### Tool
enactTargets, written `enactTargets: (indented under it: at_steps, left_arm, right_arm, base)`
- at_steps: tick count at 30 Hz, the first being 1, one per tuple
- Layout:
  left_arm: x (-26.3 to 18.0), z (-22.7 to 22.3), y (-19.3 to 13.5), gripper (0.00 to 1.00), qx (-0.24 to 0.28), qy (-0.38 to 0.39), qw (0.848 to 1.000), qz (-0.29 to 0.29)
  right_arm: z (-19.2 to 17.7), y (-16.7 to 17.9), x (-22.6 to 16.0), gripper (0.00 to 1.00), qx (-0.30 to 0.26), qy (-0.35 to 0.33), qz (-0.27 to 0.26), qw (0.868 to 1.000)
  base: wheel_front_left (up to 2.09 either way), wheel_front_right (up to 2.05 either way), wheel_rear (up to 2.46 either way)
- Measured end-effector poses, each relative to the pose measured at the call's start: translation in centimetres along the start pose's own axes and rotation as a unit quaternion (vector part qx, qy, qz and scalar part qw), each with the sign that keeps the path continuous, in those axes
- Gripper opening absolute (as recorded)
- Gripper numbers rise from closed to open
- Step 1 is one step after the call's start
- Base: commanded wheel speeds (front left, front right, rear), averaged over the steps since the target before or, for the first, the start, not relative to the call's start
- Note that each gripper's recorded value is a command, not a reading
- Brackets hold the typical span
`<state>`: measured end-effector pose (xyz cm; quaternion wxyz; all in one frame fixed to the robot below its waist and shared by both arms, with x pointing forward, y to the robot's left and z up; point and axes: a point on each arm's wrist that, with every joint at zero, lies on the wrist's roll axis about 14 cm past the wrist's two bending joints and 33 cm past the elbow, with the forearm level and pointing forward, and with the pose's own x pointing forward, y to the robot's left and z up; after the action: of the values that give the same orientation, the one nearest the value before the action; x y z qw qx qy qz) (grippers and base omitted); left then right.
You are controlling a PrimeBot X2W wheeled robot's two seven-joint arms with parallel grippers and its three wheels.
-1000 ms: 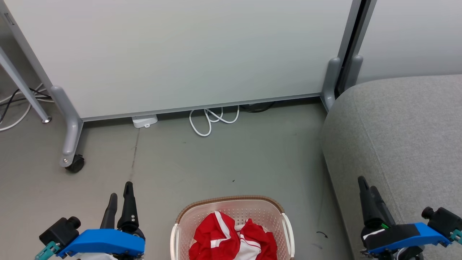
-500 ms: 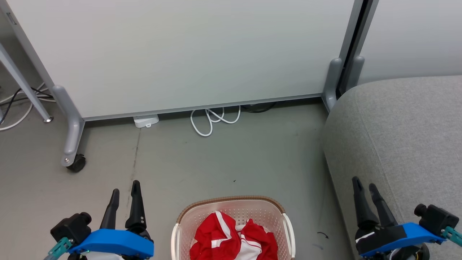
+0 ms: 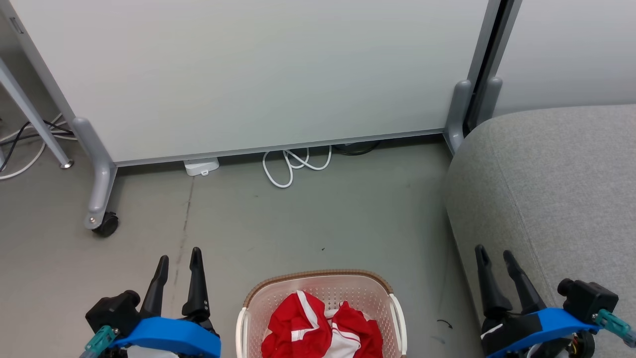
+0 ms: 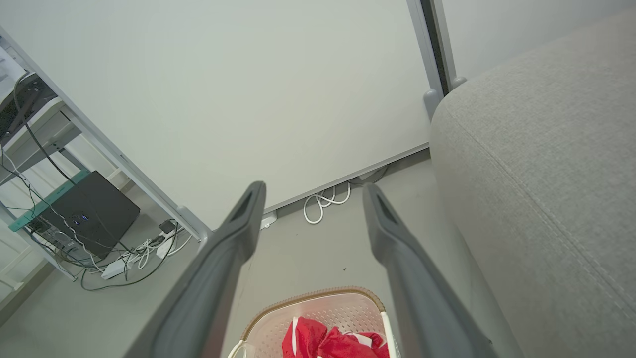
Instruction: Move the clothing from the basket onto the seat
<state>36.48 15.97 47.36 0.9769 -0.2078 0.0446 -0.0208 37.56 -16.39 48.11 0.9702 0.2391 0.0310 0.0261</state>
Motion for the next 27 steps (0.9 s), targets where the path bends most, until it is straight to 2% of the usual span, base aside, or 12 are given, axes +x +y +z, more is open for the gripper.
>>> enactTargets:
  at_steps: [27]
  left_arm:
    - [-0.21,0.09,-0.88,1.00,0.108,-0.016,0.994,-0.023]
  right_arm:
    - [-0.02,0.67,0.01,1.00,-0.121,0.000,0.022,0.992]
  base:
    - [0.00,0.00,0.00]
